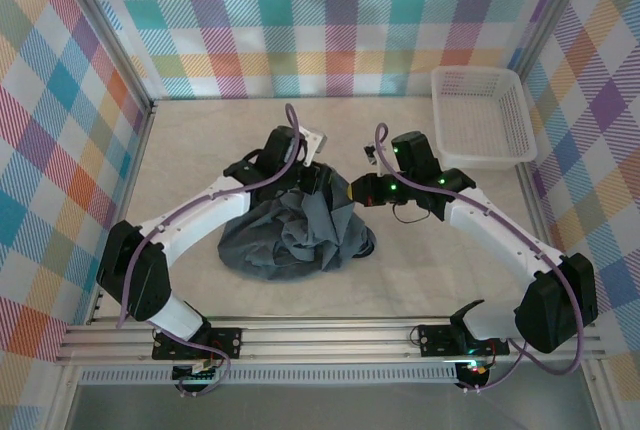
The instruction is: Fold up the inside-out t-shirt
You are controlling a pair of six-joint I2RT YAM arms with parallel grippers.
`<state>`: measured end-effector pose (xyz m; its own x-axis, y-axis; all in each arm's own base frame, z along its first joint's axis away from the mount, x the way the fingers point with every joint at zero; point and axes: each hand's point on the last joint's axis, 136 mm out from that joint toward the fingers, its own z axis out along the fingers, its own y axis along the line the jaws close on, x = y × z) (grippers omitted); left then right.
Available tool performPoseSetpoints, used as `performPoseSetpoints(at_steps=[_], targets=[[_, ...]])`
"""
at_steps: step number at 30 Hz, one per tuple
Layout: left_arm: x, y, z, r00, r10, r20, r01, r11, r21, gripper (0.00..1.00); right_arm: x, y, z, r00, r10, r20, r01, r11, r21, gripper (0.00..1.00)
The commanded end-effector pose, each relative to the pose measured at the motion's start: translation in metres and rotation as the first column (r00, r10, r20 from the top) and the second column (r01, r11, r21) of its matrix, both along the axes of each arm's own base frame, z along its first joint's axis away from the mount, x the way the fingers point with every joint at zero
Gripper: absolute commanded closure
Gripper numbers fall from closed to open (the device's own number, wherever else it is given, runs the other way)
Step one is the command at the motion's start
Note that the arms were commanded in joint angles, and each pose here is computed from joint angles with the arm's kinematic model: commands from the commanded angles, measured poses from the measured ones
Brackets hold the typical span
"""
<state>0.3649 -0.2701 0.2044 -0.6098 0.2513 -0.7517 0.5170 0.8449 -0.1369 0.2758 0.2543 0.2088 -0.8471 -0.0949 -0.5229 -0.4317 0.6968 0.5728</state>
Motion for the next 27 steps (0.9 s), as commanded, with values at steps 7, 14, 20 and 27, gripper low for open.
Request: performPoseSetpoints(at_steps=[7, 14, 20, 27], targets=[[-0.040, 0.000, 0.038, 0.981, -0.165, -0.102, 0.145, 0.972, -0.183, 1.00, 0.006, -0.038, -0.024, 0.998, -0.005, 0.066, 0.025, 0.953, -0.301, 0.92], [-0.061, -0.013, 0.082, 0.972, -0.229, -0.049, 0.193, 0.903, -0.384, 1.00, 0.010, -0.005, -0.047, 0.998, 0.051, -0.035, -0.057, 0.977, -0.206, 0.48], [-0.052, 0.016, 0.098, 0.993, -0.112, -0.032, 0.089, 0.908, -0.408, 1.00, 0.022, -0.011, -0.071, 0.995, -0.053, -0.083, 0.030, 0.966, -0.258, 0.50], [-0.046, 0.043, 0.098, 0.999, -0.034, -0.033, 0.017, 0.907, -0.421, 1.00, -0.002, -0.016, -0.068, 0.991, -0.008, -0.136, -0.017, 0.983, -0.183, 0.59]])
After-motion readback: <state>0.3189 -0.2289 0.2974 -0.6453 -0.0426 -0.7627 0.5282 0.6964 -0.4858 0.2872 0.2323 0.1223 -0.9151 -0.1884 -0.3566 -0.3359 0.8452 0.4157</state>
